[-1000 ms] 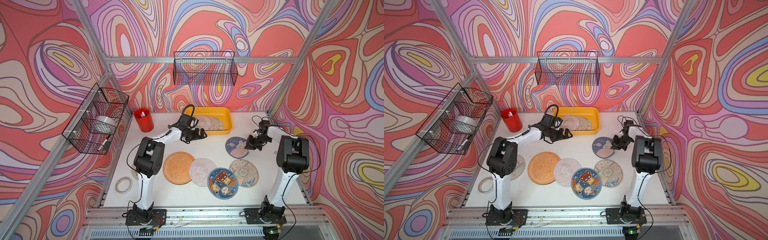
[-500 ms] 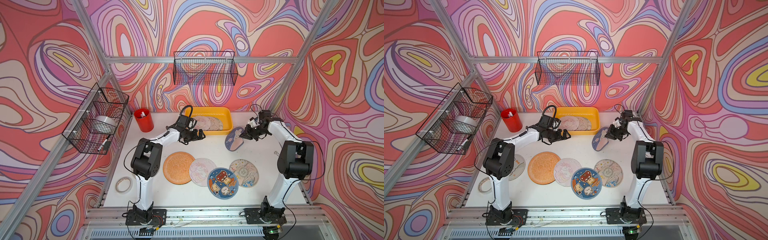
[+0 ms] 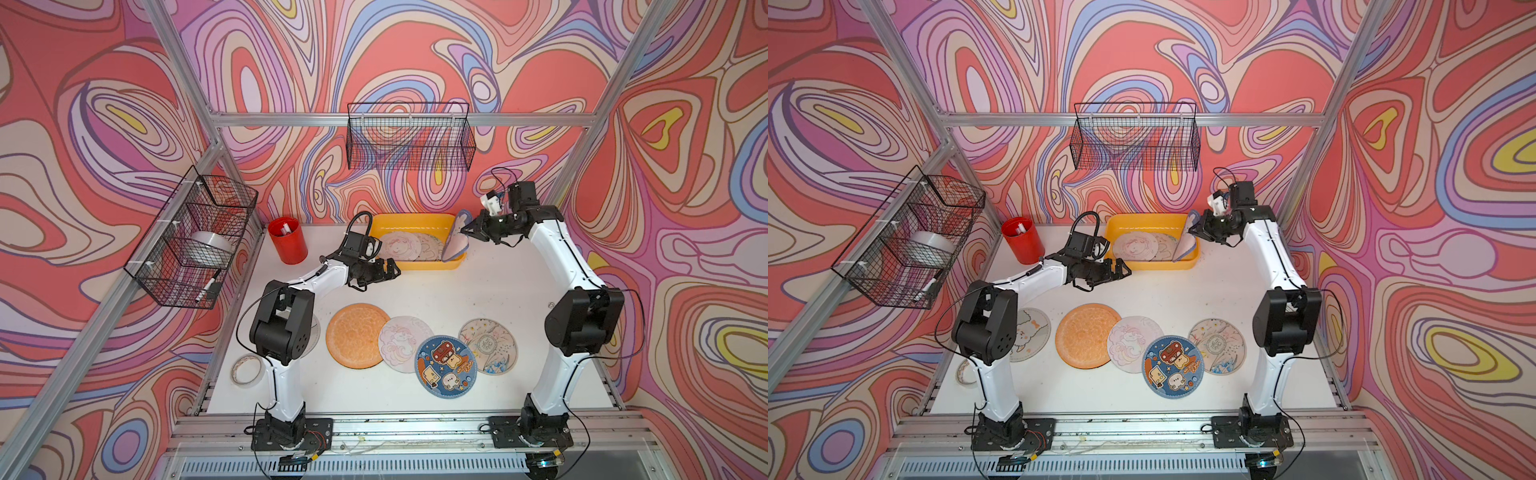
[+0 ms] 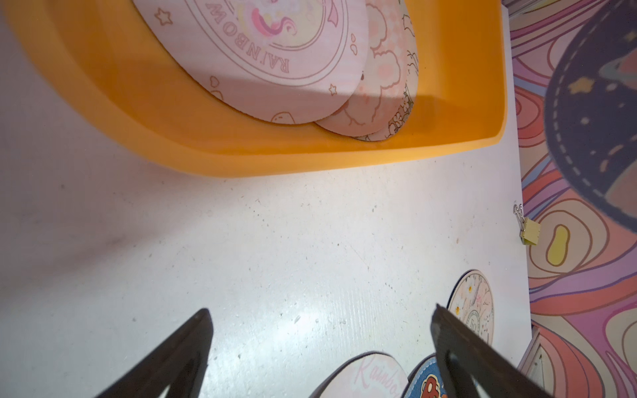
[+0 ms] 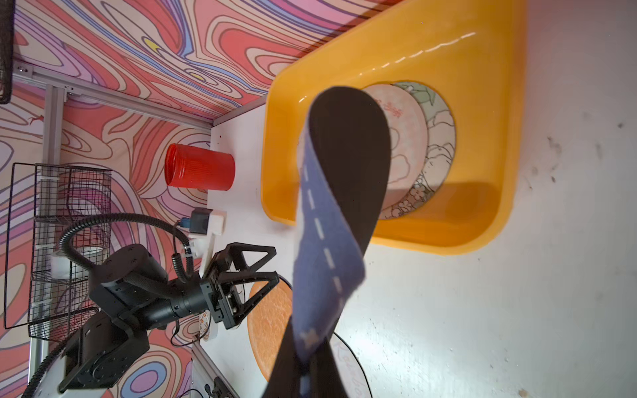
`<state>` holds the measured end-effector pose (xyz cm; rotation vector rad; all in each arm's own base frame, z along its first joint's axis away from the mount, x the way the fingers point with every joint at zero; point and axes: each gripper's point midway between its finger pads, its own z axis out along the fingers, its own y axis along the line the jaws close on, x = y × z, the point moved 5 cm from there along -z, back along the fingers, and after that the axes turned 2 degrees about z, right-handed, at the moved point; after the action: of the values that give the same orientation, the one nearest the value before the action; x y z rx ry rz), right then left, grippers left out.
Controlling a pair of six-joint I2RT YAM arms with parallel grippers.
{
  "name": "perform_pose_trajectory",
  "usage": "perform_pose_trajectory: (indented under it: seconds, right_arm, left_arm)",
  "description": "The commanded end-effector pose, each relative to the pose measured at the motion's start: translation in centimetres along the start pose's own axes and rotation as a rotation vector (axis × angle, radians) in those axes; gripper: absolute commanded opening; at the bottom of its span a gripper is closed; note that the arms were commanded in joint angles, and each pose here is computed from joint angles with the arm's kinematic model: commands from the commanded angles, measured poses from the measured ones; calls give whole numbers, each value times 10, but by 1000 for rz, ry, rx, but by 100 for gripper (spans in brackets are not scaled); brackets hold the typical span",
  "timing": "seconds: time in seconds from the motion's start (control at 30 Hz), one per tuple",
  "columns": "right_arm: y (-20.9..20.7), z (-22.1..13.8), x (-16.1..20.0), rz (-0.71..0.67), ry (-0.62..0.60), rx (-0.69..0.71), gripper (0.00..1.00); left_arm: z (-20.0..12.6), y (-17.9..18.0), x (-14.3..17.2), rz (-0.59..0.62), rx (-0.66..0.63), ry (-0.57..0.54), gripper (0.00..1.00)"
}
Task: Put the coasters into the storage box
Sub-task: Pick up the coaster from the center of the board, then place the coaster in the storage box.
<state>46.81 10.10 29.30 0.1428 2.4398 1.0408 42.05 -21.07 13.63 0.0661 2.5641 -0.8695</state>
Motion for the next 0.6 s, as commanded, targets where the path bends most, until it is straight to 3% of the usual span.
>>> perform_pose_trajectory:
  seconds: [0.0, 0.27, 0.57]
  right_arm:
    - [5, 32, -5, 20, 28, -26, 0]
    - [22, 108, -16, -22, 26, -81, 0]
    - [34, 161, -21, -38, 16, -172, 0]
  left_arm:
    - [-15, -1, -7, -2, 8, -53, 100]
    - [-30, 17, 2, -39, -20, -71, 100]
    - [-40, 32, 11, -63, -42, -74, 100]
